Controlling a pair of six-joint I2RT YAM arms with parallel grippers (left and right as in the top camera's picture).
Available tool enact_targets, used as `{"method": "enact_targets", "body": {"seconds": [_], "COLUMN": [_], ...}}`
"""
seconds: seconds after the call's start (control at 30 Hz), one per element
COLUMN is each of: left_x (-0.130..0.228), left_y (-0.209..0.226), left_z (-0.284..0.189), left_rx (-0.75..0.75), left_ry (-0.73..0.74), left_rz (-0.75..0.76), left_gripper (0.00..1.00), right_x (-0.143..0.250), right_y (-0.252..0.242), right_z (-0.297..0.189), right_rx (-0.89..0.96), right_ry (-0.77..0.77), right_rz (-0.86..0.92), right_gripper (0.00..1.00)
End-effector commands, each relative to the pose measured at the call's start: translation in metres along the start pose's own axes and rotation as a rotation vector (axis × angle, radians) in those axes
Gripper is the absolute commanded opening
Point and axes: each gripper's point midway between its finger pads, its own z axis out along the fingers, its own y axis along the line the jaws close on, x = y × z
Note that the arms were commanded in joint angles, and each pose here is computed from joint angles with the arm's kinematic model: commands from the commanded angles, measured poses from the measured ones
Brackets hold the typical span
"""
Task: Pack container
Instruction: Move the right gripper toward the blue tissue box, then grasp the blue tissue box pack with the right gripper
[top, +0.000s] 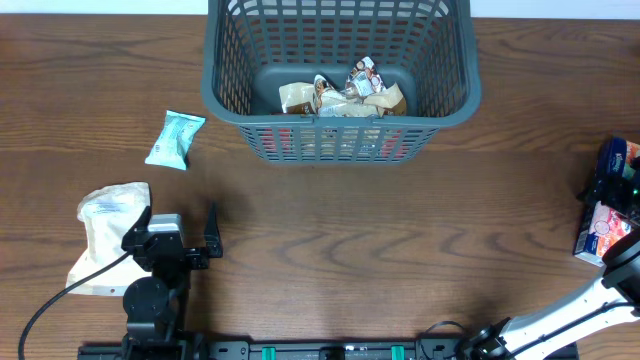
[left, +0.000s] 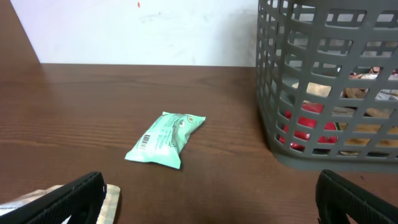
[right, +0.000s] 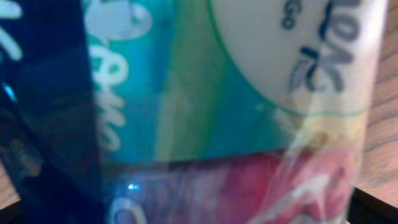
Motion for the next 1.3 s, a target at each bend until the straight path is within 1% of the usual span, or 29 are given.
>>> {"method": "enact_targets", "body": {"seconds": [0.0, 0.07, 0.13, 0.23, 0.33, 0.37, 0.4, 0.47, 0.5, 0.63, 0.7, 0.73, 0.87, 0.9, 0.93, 1.0, 1.1, 1.17, 1.27], "left_x": [0.014, 0.014, 0.014, 0.014, 0.014, 0.014, 0.014, 0.014, 0.014, 0.014, 0.014, 0.014, 0.014, 0.014, 0.014, 0.014, 0.014, 0.014, 0.014], "left_y": [-0.001, -0.001, -0.001, -0.001, -0.001, -0.001, -0.001, -0.001, -0.001, -0.001, -0.001, -0.001, -0.001, -0.001, -0.001, -0.001, -0.001, -0.001, -0.001], "left_z": [0.003, 0.003, 0.003, 0.003, 0.003, 0.003, 0.003, 0.003, 0.003, 0.003, 0.003, 0.003, 0.003, 0.003, 0.003, 0.003, 0.003, 0.003, 0.003], "left_rx": [0.006, 0.006, 0.006, 0.006, 0.006, 0.006, 0.006, 0.006, 0.006, 0.006, 0.006, 0.006, 0.006, 0.006, 0.006, 0.006, 0.006, 0.006, 0.006], "left_ry": [0.029, 0.029, 0.029, 0.029, 0.029, 0.029, 0.029, 0.029, 0.029, 0.029, 0.029, 0.029, 0.029, 0.029, 0.029, 0.029, 0.029, 0.029, 0.029], "left_rz": [-0.003, -0.003, -0.003, -0.003, -0.003, -0.003, -0.003, -0.003, -0.003, -0.003, -0.003, -0.003, -0.003, -0.003, -0.003, -0.003, -0.003, -0.003, -0.003], "left_gripper": [0.99, 0.99, 0.99, 0.99, 0.99, 0.99, 0.99, 0.99, 0.99, 0.99, 0.99, 0.99, 0.99, 0.97, 0.99, 0.99, 0.99, 0.99, 0.99], "right_x": [0.018, 0.025, 0.028, 0.026, 0.024, 0.024, 0.023, 0.023, 0.023, 0.021, 0.017, 0.014, -0.007, -0.016, -0.024, -0.041, -0.071, -0.086, -0.104], "right_y": [0.016, 0.018, 0.019, 0.028, 0.037, 0.040, 0.042, 0.045, 0.046, 0.057, 0.066, 0.072, 0.094, 0.101, 0.108, 0.123, 0.161, 0.184, 0.228], "right_z": [0.018, 0.021, 0.023, 0.022, 0.021, 0.020, 0.020, 0.020, 0.020, 0.019, 0.017, 0.014, -0.006, -0.016, -0.026, -0.050, -0.108, -0.146, -0.216], "right_rx": [-0.055, -0.061, -0.066, -0.116, -0.169, -0.186, -0.193, -0.203, -0.203, -0.221, -0.237, -0.249, -0.262, -0.257, -0.254, -0.246, -0.270, -0.288, -0.317], "right_ry": [0.047, 0.064, 0.072, 0.056, 0.041, 0.038, 0.036, 0.037, 0.038, 0.038, 0.027, 0.017, -0.050, -0.078, -0.107, -0.173, -0.325, -0.421, -0.597], "right_rz": [-0.044, -0.064, -0.064, -0.061, -0.057, -0.055, -0.053, -0.056, -0.058, -0.078, -0.092, -0.101, -0.139, -0.156, -0.177, -0.219, -0.313, -0.369, -0.454], "right_gripper": [0.98, 0.91, 0.81, 0.75, 0.64, 0.63, 0.56, 0.35, 0.31, 0.29, 0.23, 0.22, 0.23, 0.23, 0.23, 0.21, 0.13, 0.09, 0.09]}}
